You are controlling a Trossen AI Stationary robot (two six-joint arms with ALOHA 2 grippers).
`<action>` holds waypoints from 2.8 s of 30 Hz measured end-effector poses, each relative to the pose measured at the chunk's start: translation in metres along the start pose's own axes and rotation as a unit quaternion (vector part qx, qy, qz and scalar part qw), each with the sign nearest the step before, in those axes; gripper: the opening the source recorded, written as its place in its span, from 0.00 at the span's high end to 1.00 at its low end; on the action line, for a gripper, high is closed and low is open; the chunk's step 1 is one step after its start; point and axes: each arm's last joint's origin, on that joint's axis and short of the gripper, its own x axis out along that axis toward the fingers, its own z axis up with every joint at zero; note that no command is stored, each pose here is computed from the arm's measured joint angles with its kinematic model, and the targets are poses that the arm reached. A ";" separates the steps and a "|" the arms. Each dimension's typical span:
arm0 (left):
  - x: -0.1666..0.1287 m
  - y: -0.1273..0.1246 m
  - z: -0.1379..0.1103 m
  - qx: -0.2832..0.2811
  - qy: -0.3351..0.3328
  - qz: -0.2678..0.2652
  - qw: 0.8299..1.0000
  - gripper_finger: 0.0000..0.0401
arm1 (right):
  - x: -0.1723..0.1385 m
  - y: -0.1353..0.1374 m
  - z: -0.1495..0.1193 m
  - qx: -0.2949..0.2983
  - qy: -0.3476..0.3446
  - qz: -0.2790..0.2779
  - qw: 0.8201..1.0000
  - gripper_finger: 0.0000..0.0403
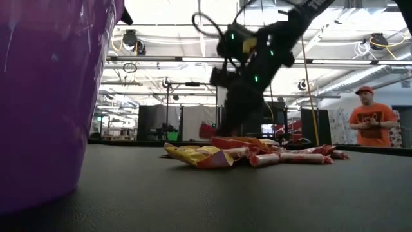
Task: Sort candy by brand, put in halloween buckets
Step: Put the red candy into the violet bucket
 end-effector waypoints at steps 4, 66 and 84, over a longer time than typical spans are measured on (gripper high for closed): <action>0.001 0.000 0.000 -0.002 -0.001 0.004 1.000 0.48 | -0.027 0.004 0.019 -0.018 -0.026 0.008 0.999 0.67; 0.016 -0.005 0.038 -0.078 -0.074 -0.047 0.993 0.48 | -0.169 0.099 0.047 0.008 -0.239 -0.075 0.968 0.67; 0.032 -0.063 0.075 0.187 -0.221 -0.111 0.951 0.48 | -0.166 0.106 0.041 -0.061 -0.201 0.049 0.976 0.67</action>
